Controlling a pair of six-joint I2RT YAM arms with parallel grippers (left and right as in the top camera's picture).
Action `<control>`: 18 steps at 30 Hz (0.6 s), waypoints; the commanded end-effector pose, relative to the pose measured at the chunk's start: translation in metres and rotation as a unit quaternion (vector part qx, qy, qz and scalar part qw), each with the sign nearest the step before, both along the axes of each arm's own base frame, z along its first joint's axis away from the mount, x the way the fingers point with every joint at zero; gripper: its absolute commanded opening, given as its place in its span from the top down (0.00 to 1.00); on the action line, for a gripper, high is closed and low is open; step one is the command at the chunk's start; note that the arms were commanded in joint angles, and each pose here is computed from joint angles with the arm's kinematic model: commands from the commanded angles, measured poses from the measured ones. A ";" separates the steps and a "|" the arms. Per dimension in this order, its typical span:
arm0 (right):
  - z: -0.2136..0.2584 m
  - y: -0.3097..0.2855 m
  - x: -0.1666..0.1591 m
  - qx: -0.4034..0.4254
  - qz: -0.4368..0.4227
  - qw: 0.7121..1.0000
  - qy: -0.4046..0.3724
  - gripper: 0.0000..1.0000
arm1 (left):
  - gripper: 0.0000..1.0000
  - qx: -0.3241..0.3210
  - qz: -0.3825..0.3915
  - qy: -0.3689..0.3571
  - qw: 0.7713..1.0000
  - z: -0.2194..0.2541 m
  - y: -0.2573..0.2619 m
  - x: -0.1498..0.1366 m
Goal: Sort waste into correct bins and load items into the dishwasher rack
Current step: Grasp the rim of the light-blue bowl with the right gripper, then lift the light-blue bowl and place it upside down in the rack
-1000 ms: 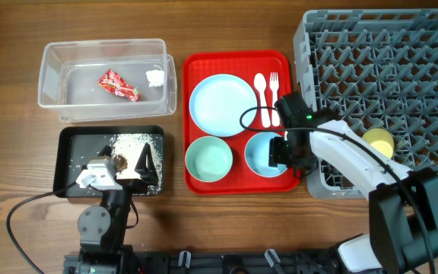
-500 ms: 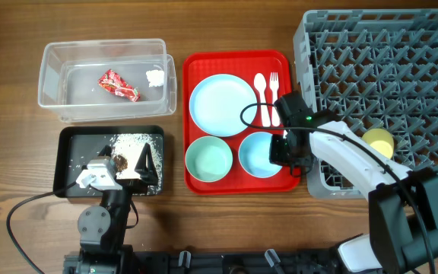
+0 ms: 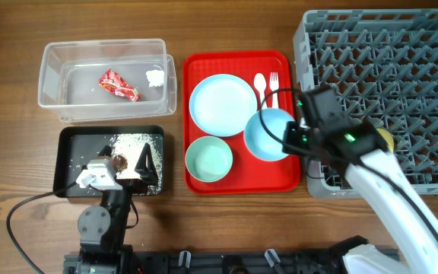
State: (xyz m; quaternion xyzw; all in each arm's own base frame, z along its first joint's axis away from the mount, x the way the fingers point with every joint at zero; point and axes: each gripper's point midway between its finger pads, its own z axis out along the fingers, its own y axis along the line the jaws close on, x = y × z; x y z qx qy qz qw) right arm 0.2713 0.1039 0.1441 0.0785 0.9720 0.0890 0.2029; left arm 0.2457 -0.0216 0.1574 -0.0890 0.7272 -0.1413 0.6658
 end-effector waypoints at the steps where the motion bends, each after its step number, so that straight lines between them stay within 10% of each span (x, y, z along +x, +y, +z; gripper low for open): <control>1: 0.049 -0.044 0.009 -0.086 -0.060 0.988 -0.110 0.95 | 0.00 0.006 -0.001 -0.001 1.000 0.000 0.001 0.000; 8: 0.091 -0.123 0.004 -0.278 -0.167 0.928 -0.183 0.96 | 0.00 0.006 -0.001 -0.001 1.000 0.000 0.001 0.000; 18: 0.126 -0.187 0.018 -0.328 -0.287 0.882 -0.182 0.96 | 0.00 0.006 -0.001 -0.001 1.000 0.000 0.001 0.000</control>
